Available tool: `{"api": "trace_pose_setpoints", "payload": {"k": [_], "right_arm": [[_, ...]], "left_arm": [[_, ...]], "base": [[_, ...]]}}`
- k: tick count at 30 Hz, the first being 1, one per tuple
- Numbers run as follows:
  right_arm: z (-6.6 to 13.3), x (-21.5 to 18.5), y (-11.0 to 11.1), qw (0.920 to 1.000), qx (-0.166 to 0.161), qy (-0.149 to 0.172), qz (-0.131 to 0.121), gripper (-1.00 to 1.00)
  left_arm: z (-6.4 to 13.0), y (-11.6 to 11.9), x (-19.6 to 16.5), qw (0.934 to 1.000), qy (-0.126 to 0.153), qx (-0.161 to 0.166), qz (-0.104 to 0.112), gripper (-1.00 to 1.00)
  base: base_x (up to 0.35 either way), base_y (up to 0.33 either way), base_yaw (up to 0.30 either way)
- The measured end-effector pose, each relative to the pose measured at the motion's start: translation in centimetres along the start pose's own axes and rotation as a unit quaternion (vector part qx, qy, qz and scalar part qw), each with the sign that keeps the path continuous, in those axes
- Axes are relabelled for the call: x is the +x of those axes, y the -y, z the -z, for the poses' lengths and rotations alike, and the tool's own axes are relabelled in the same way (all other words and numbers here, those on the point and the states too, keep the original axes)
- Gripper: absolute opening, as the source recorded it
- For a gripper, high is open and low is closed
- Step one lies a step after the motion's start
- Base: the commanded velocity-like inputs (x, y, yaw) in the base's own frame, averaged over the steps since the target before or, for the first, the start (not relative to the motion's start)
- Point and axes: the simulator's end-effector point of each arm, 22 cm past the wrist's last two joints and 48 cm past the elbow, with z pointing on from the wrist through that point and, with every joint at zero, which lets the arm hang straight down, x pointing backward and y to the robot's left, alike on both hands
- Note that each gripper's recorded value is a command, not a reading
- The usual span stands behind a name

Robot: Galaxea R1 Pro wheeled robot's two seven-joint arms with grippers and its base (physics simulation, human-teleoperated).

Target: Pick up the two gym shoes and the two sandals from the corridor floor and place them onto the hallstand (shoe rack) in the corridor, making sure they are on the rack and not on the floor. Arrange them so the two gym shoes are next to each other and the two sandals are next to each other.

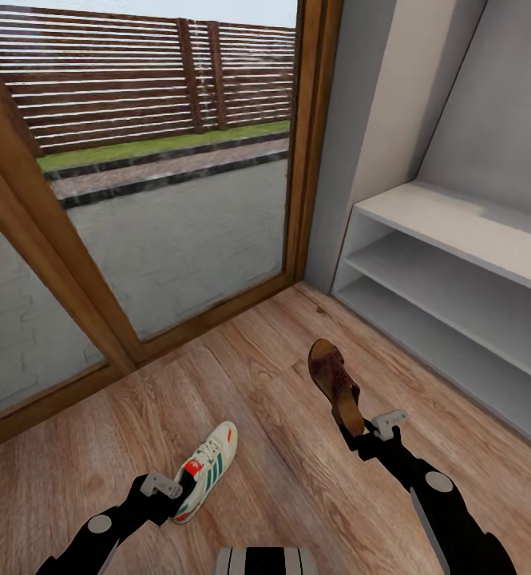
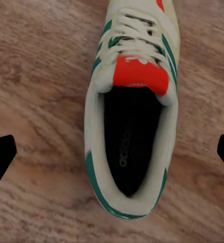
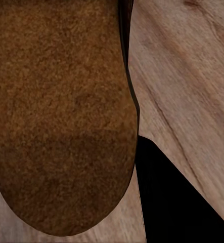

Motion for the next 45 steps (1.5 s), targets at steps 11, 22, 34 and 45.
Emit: {"api": "trace_pose_setpoints", "payload": {"k": [11,22,34,45], "right_arm": [[0.0,0.0,0.0,1.0000,0.000,0.000,0.000,-1.00],[-0.1,0.0,0.0,1.0000,0.000,0.000,-0.001,-1.00],[-1.1,3.5,-0.3,0.9995,-0.005,-0.031,-0.008,-1.00],[-1.9,7.0,-0.7,0.9980,-0.009,-0.060,-0.016,-1.00]], "left_arm": [[0.0,0.0,0.0,1.0000,0.000,0.000,0.000,1.00],[-0.1,0.1,-0.2,1.0000,0.001,0.000,-0.001,1.00],[-1.1,0.9,3.2,0.9995,-0.030,0.012,0.007,1.00],[-1.8,1.9,6.8,0.9977,-0.062,0.023,0.012,1.00]], "base": [[0.095,0.000,0.000],[0.001,0.000,0.000],[0.000,0.000,0.000],[0.000,0.000,0.000]]}}
